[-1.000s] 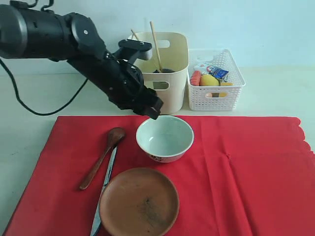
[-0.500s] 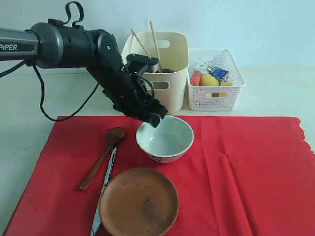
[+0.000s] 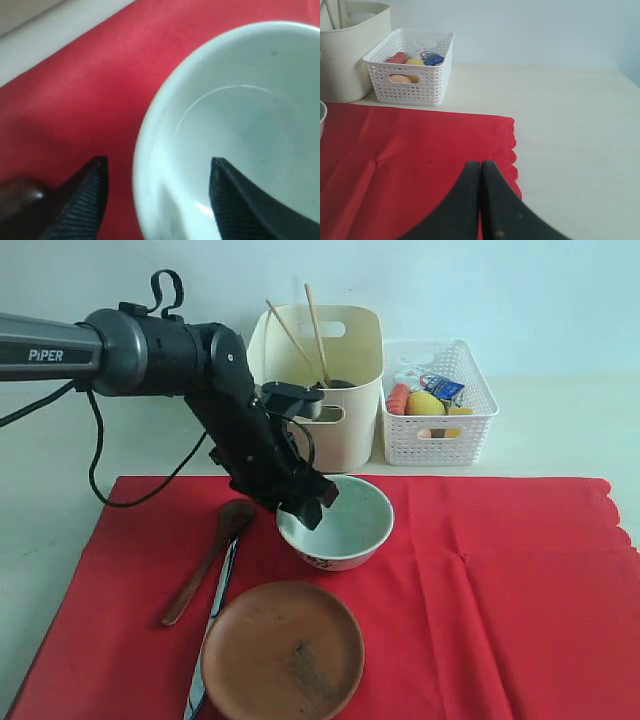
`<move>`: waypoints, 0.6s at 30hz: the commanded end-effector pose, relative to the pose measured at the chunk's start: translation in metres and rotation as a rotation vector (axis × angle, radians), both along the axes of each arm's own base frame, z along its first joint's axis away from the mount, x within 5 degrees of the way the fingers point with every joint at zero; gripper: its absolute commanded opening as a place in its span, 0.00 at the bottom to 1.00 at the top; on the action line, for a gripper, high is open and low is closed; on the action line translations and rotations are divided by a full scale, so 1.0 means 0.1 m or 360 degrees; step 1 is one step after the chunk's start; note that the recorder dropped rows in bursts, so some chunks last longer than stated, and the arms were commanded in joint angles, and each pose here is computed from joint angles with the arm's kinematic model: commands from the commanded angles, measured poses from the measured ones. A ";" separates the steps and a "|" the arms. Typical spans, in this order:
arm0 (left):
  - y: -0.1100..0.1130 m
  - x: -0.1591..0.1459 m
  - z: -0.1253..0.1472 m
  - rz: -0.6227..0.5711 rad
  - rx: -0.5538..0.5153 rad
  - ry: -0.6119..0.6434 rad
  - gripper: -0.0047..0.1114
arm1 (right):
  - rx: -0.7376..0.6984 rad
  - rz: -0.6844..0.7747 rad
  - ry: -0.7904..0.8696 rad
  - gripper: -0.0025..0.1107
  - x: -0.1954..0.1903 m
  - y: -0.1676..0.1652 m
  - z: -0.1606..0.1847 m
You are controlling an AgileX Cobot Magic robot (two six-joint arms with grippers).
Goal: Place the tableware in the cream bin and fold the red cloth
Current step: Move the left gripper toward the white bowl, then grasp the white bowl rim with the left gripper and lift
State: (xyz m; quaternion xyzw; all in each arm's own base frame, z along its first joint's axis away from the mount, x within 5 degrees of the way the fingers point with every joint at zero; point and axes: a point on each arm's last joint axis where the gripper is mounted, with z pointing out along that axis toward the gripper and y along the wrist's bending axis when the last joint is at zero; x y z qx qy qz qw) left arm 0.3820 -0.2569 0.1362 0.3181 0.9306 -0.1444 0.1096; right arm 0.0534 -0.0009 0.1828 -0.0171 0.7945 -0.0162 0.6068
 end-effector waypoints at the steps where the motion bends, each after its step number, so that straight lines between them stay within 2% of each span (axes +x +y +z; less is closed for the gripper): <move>1: -0.01 -0.01 0.02 -0.0046 -0.0009 0.0011 0.52 | -0.0005 -0.0009 -0.0019 0.02 0.00 0.00 0.00; 4: -0.02 -0.02 0.02 -0.0075 -0.0013 0.0009 0.37 | -0.0005 -0.0009 -0.0019 0.02 0.00 0.00 0.00; 8: -0.02 -0.01 0.02 -0.0079 -0.0015 -0.0002 0.05 | -0.0005 -0.0009 -0.0019 0.02 0.00 0.00 0.00; 14: -0.02 -0.02 0.09 -0.0081 -0.0031 -0.0023 0.04 | -0.0005 -0.0009 -0.0019 0.02 0.00 0.00 0.00; 18: -0.02 -0.03 0.23 -0.0076 -0.0065 -0.0060 0.04 | -0.0005 -0.0009 -0.0019 0.02 0.00 0.00 0.00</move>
